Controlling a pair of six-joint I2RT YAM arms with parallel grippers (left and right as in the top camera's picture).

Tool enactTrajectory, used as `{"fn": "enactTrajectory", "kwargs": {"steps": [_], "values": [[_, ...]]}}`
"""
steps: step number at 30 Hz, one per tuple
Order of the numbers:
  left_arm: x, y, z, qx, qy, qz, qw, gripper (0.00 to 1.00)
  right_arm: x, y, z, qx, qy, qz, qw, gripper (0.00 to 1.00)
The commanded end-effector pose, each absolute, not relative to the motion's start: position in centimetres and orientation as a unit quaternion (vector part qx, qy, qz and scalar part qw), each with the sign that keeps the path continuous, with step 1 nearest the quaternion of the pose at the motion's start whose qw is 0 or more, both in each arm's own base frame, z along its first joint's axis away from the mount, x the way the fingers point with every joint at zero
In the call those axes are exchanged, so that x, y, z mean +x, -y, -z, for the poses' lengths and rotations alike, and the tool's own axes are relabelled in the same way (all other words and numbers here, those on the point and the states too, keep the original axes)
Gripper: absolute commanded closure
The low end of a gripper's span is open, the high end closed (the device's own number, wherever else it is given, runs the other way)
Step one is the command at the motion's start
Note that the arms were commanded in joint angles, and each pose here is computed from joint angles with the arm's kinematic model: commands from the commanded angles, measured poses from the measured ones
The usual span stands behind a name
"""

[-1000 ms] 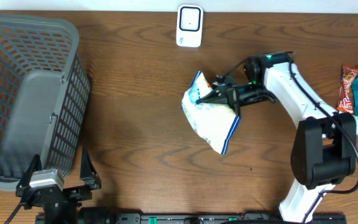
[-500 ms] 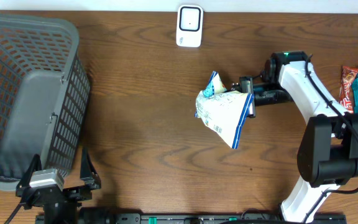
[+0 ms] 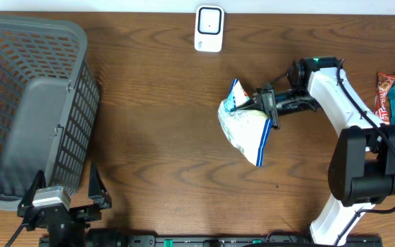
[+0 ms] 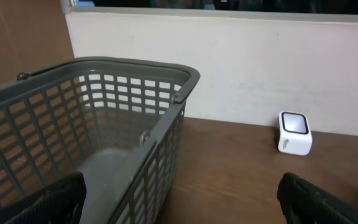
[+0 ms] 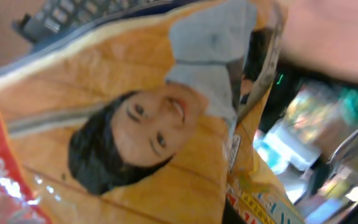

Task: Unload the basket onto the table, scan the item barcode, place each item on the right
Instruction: 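Hold the yellow bag in front of the white scanner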

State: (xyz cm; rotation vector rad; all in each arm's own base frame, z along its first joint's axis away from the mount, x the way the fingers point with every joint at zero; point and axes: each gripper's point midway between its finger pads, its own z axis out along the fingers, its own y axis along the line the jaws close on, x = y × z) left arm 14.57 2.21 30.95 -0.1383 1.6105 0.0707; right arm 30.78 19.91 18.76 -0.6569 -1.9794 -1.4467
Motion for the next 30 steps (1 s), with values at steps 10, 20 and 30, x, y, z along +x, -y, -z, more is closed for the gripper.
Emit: {"fn": "enactTrajectory", "kwargs": {"steps": [10,20,30], "values": [[14.5,-2.4,-31.2,-0.068,-0.717,-0.032,0.694,0.02,37.5,-22.0,-19.7,0.014,0.787,0.616,0.013,0.99],[14.5,-2.4,-31.2,-0.068,-0.717,-0.032,0.694,0.02,41.7,-29.2,-17.5,0.147,0.847,0.472,-0.195,0.99],[14.5,-2.4,-31.2,-0.068,-0.716,-0.032,0.694,0.02,50.8,-28.4,-20.9,0.167,0.861,0.175,-0.447,0.99]]}}
